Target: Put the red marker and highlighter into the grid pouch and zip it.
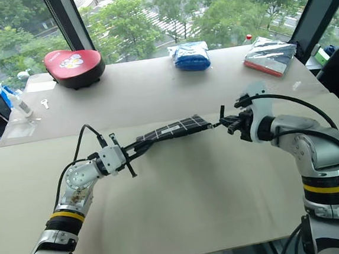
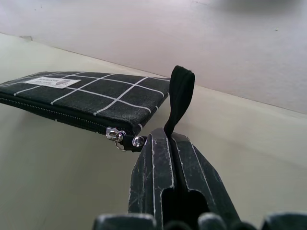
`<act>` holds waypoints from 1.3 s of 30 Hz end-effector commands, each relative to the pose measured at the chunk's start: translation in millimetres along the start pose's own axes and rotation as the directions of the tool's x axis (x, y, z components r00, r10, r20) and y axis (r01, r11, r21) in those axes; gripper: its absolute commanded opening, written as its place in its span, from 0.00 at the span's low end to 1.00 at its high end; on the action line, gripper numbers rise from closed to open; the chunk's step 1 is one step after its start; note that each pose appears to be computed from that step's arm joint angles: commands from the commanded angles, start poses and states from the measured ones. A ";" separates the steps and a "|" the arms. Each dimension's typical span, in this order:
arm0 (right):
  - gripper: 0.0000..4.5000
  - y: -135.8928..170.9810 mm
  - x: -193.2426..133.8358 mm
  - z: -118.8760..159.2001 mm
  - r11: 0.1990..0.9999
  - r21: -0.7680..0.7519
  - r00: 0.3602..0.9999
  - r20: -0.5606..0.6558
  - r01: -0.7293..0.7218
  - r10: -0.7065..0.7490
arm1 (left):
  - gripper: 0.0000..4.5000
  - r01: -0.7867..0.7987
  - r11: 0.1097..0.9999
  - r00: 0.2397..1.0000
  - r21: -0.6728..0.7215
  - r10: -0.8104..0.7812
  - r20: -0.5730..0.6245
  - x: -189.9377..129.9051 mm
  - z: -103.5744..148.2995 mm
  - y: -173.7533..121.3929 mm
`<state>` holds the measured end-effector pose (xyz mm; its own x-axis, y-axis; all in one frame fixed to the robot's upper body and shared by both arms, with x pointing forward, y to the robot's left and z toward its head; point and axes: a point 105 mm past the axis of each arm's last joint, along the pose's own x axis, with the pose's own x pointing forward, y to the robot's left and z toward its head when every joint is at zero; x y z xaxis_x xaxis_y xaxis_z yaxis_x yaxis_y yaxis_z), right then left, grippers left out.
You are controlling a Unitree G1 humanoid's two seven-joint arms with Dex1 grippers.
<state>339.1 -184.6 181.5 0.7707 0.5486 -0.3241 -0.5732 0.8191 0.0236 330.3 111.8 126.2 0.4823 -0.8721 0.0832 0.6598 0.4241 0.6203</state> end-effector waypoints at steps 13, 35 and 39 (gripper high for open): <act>0.69 23.3 -69.6 -10.7 0.972 -0.015 0.972 0.034 -0.233 0.233 | 0.00 0.082 0.996 0.992 0.030 -0.085 0.090 11.9 17.9 -7.8; 0.69 9.4 -82.7 -54.2 0.989 -0.015 0.989 -0.033 -0.147 0.147 | 0.81 0.276 0.858 0.960 -0.433 -0.226 0.164 5.4 35.1 -39.4; 0.69 0.5 -85.9 -53.6 0.991 -0.013 0.991 -0.020 -0.132 0.131 | 0.81 0.117 0.759 0.989 -0.640 -0.032 0.142 -13.0 42.6 -4.8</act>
<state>254.8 -233.3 143.8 0.6578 0.6548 -0.3722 -0.6672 0.7359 0.1156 286.7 89.7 129.3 0.2676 -0.9593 0.0907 0.9577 0.2751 0.0848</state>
